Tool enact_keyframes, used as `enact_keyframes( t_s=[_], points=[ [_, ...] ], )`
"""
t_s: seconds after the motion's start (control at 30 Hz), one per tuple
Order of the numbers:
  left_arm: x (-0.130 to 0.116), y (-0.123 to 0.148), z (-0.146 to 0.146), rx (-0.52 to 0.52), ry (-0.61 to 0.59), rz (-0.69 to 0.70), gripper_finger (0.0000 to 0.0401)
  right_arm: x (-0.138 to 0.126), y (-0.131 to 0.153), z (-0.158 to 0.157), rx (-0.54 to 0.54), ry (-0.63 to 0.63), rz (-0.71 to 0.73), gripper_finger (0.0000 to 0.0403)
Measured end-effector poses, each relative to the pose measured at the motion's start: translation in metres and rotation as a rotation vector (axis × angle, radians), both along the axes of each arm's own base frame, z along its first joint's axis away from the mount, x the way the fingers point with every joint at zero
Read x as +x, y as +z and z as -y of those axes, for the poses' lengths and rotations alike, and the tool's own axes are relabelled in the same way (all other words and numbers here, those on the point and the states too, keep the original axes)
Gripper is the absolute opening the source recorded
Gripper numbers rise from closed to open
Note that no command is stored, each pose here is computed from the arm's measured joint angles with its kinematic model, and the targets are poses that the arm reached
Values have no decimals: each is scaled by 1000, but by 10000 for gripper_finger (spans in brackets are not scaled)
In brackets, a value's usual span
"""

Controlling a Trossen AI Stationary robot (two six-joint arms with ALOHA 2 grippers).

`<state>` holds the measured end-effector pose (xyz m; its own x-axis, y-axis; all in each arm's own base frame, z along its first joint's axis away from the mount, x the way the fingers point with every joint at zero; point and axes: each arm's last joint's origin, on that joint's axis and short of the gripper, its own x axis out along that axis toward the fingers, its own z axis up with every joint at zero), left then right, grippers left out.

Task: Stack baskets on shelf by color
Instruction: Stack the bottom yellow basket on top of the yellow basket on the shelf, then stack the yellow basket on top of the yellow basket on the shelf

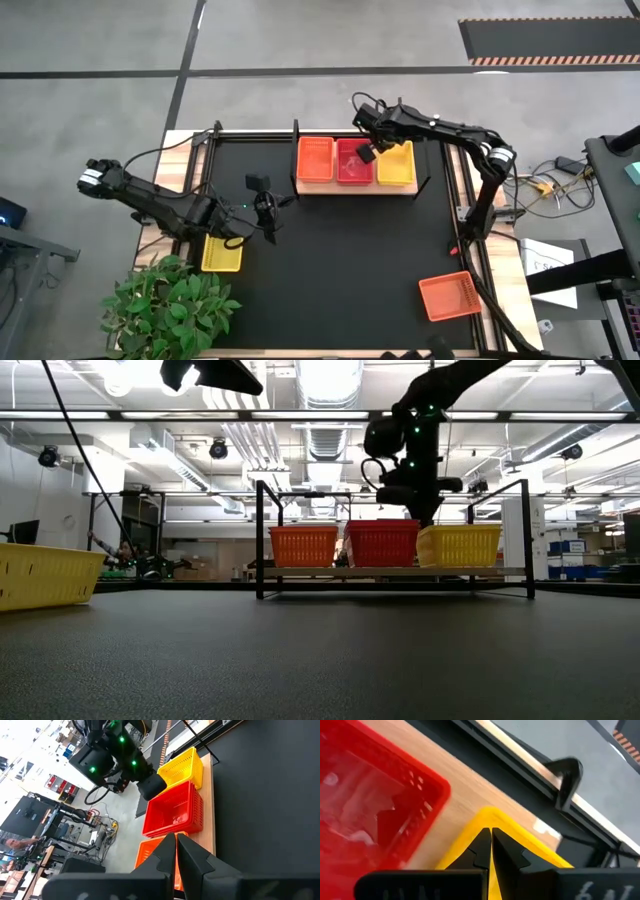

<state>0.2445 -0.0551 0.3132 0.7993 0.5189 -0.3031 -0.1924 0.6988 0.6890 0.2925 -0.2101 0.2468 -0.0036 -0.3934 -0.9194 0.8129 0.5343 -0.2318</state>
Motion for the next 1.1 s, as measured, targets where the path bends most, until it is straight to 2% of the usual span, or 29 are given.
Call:
enact_keyframes(
  t_s=[0.47,0.67,0.87,1.1],
  points=[
    [0,0,0,-3,1,4,0,4,3,1,-38,28,43,9],
    [0,0,0,-4,1,4,0,-4,26,-9,-73,62,83,9],
    [1,0,0,-44,16,31,0,-8,55,-61,-143,257,161,9],
    [1,-5,1,-224,67,150,0,-28,53,-140,-303,592,375,9]
  ],
)
